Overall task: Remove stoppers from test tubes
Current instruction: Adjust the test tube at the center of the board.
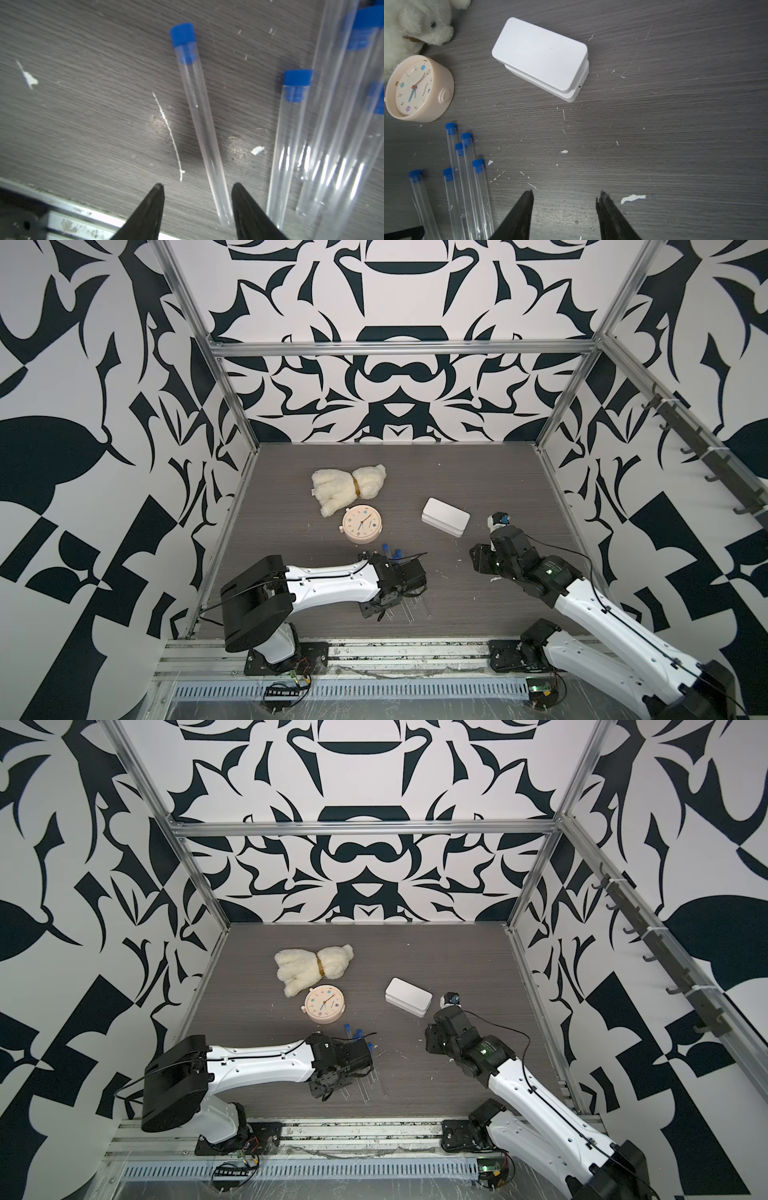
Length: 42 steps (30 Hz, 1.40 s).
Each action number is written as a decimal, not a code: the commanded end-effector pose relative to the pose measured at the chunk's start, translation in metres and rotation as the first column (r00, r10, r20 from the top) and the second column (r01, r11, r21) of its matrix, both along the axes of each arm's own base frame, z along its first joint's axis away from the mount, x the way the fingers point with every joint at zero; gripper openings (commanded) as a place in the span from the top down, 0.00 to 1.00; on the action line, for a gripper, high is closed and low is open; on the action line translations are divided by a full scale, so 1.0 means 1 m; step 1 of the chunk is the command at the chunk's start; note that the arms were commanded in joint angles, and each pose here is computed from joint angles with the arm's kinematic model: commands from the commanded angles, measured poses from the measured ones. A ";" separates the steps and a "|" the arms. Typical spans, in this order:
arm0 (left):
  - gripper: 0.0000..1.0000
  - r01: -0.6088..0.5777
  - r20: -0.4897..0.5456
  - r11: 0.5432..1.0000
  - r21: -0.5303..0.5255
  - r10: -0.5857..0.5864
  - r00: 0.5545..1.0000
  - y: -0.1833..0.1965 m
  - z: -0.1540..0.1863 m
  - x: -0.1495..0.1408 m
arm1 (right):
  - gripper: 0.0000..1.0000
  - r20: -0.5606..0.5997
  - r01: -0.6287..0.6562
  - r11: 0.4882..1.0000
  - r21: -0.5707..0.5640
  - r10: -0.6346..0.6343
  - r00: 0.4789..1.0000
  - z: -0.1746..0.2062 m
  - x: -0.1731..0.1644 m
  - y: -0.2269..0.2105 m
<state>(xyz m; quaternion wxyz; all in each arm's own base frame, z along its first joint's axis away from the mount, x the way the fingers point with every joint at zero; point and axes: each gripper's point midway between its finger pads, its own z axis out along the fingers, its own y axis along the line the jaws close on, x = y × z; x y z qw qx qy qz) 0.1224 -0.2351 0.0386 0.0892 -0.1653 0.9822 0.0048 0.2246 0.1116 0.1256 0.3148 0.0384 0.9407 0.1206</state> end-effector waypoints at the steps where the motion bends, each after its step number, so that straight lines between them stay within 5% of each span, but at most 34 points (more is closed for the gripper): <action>1: 0.45 0.021 -0.039 0.999 0.045 -0.019 0.999 0.009 -0.015 -0.005 | 0.48 0.047 0.009 1.000 0.019 -0.009 0.999 0.015 0.008 0.005; 27: 0.69 0.061 -0.089 0.995 0.083 -0.054 0.995 0.022 -0.036 -0.007 | 0.49 0.043 -0.004 1.000 0.009 0.003 0.999 0.007 0.007 0.009; 42: 0.81 0.282 -0.150 0.959 0.024 -0.276 0.950 0.031 -0.043 -0.015 | 0.50 0.035 -0.001 1.000 0.017 0.000 0.999 0.004 0.006 0.011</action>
